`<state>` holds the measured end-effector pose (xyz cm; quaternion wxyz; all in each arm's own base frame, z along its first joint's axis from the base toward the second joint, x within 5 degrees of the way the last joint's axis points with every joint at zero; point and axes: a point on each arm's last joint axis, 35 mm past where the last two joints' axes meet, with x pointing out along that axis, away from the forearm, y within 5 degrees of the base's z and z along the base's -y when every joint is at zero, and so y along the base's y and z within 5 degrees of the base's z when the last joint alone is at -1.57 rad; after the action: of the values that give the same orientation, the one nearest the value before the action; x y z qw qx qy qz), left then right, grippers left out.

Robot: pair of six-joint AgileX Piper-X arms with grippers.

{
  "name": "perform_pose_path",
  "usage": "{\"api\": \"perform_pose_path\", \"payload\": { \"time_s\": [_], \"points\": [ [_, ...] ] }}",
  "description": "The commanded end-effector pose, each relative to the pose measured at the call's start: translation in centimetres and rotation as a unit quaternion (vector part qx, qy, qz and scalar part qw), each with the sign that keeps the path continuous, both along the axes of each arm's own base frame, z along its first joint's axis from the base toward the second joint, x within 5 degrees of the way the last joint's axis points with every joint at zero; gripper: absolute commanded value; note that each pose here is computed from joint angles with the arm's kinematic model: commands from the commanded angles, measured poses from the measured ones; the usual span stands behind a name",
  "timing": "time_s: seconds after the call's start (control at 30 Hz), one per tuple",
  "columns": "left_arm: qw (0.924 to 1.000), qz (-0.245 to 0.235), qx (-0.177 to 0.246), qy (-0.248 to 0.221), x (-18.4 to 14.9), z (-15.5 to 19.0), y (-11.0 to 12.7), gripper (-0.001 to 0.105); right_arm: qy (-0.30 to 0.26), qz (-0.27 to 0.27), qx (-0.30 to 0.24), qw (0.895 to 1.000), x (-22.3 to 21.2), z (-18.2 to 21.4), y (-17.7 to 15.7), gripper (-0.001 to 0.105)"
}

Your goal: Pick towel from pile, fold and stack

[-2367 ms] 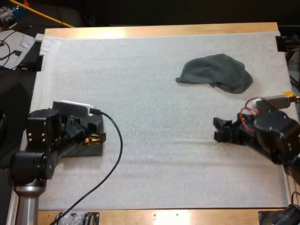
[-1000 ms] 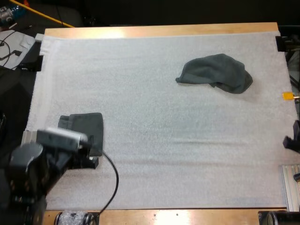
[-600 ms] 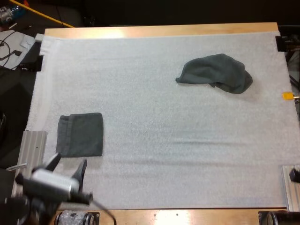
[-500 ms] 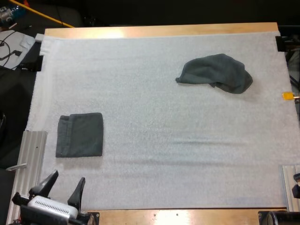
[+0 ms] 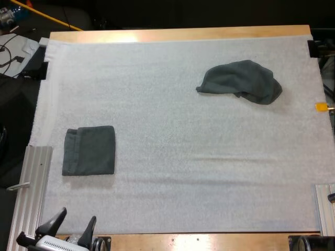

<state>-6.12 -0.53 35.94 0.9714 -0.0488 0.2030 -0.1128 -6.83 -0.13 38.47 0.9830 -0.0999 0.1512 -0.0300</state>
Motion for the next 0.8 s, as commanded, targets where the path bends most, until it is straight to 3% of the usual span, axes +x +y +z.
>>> {"api": "perform_pose_path", "payload": {
  "time_s": [0.0, 0.17, 0.37, 0.6, 0.77],
  "points": [
    [0.9990, 0.000, 0.010, 0.043, 0.0, -0.6, 0.1, 0.059, 0.007, 0.001, 0.003, 1.000, -0.6, -0.3, 0.1, 0.064],
    [0.9976, -0.002, 0.015, 0.067, -0.3, -1.1, 0.1, 0.059, 0.021, 0.001, 0.006, 1.000, -0.7, -0.6, 0.1, 0.064],
    [0.9983, -0.004, 0.013, 0.057, 0.0, -1.0, 0.0, 0.059, 0.011, -0.001, 0.003, 1.000, -0.5, -0.5, 0.0, 0.065],
    [0.9995, -0.003, 0.010, -0.028, 2.4, -0.2, -0.1, 0.059, -0.053, -0.001, 0.003, 0.999, 2.5, -0.4, 0.0, 0.065],
    [0.9983, -0.003, 0.009, -0.058, 4.6, -0.9, -0.1, 0.059, -0.064, 0.002, 0.002, 0.998, 4.9, -1.6, -0.1, 0.065]
  ]
}}
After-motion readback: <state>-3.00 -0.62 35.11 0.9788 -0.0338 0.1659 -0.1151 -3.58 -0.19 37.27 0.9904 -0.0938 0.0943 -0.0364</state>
